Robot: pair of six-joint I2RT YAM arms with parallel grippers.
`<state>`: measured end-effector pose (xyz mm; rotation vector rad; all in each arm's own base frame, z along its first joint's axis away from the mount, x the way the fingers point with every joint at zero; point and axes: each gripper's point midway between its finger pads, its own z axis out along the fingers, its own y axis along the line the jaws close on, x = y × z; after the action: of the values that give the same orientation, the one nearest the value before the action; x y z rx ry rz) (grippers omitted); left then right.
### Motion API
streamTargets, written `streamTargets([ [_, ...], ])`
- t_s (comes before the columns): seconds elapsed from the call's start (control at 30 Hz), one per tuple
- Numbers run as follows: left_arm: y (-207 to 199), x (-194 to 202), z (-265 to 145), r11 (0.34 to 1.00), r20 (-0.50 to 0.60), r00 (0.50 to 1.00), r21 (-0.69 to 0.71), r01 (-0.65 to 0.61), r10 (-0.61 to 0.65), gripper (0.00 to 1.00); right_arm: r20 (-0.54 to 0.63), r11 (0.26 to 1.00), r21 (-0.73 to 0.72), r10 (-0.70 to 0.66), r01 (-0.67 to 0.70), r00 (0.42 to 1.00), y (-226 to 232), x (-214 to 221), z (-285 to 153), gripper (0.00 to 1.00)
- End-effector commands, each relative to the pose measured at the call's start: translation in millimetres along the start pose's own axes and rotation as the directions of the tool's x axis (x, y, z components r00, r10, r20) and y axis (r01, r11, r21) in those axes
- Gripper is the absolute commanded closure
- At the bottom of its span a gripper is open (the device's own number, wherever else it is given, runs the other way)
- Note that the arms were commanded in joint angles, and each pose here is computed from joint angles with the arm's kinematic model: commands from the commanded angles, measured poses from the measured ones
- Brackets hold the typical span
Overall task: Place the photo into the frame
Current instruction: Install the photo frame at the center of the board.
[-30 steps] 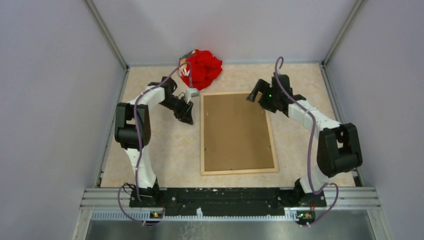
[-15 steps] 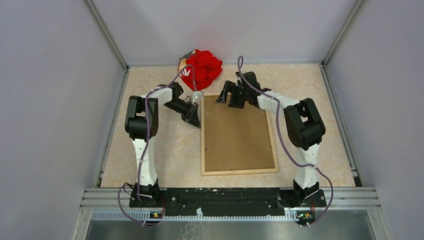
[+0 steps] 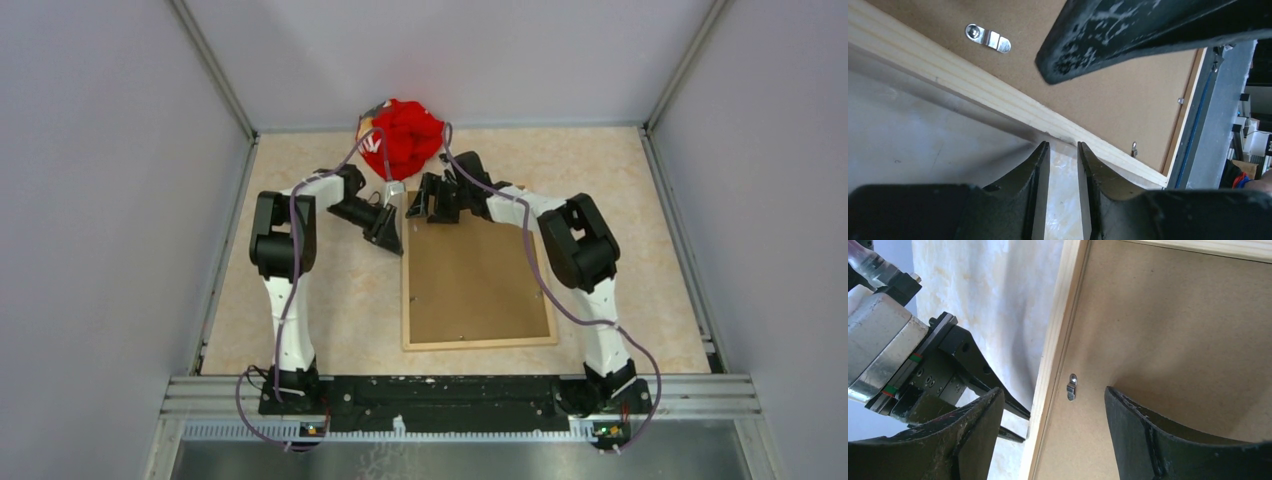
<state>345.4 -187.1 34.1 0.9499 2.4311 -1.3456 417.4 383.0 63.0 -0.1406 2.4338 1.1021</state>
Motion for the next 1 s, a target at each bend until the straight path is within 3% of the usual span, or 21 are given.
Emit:
streamTargets([
  [0.0, -15.5, -13.2, -1.3, 0.997, 0.059, 0.998, 0.068, -0.026, 0.022, 0.66, -0.008, 0.999, -0.033, -0.007, 0.007, 1.000, 9.7, 4.0, 11.8, 0.27],
  [0.2, -14.8, -11.2, 0.4, 0.998, 0.060, 0.998, 0.064, -0.021, 0.017, 0.64, -0.021, 0.999, -0.043, 0.005, -0.005, 1.000, 10.7, 13.9, 12.3, 0.31],
  [0.53, 8.6, -1.8, 7.5, 0.999, 0.027, 1.000, -0.052, 0.007, -0.006, 0.74, -0.037, 0.999, -0.052, 0.012, -0.014, 0.999, 14.3, 29.2, 12.6, 0.33],
  [0.97, 11.4, 3.9, 9.3, 0.997, 0.013, 1.000, -0.077, -0.001, 0.002, 0.76, -0.038, 0.998, -0.062, 0.028, -0.030, 0.999, 21.5, 36.4, 11.8, 0.35],
])
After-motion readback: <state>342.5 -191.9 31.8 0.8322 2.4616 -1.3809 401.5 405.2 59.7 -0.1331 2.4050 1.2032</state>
